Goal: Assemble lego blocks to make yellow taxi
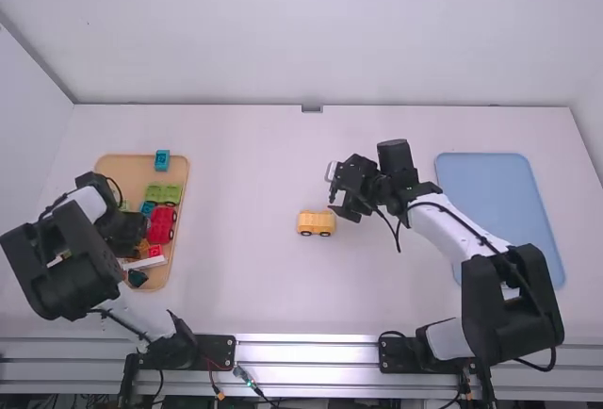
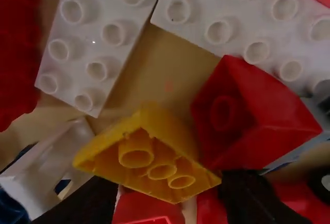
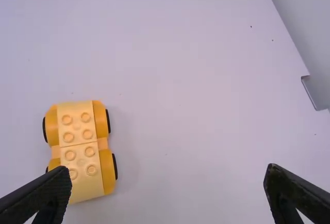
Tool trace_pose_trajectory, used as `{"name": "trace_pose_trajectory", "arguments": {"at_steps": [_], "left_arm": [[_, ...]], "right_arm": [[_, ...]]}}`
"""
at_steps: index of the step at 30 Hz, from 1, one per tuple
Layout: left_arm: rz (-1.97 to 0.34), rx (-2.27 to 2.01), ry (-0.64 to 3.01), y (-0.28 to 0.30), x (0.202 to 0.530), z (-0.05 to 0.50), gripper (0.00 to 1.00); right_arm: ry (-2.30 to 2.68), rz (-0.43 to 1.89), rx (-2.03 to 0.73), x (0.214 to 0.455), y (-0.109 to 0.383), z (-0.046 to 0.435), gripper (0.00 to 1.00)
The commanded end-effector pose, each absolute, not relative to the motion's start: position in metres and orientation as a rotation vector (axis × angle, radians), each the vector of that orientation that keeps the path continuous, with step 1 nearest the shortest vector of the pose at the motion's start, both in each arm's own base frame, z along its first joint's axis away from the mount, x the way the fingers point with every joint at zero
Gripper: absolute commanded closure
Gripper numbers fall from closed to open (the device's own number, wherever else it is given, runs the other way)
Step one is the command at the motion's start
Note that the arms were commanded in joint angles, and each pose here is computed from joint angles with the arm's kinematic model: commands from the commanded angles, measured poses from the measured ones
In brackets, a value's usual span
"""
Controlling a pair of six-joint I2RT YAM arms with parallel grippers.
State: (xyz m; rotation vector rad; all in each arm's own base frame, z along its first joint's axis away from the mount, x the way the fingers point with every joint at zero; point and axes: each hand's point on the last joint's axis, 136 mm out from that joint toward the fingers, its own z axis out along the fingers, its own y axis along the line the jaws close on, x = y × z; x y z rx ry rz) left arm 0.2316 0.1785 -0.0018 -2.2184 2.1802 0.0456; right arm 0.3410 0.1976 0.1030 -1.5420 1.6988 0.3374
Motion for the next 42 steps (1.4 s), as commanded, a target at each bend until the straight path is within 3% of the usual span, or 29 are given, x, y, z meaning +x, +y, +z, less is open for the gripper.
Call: {"name": "trace_pose_trajectory", "arguments": {"at_steps": [1, 21, 36, 42], "left_arm": [[0.059, -2.284, 2.144, 0.173, 0.227, -0.008, 0.45], [-0.01, -2.472, 1.869, 0.17, 0.232, -0.02, 0.44], [-0.064, -2.558, 1.697, 0.168, 0.236, -0.029, 0.7], [-0.055, -2.557, 1.691, 0.17, 0.235, -0.029, 0.7]], "right_arm": [[1.684, 0.333, -1.534, 0.343, 0.198, 0.111, 0.01], [1.69, 0.329, -1.527, 0.345, 0.195, 0.111, 0.01], [1.692, 0.331, -1.528, 0.344, 0.195, 0.111, 0.01], [1.696, 0.333, -1.525, 0.344, 0.195, 0.111, 0.01]]}}
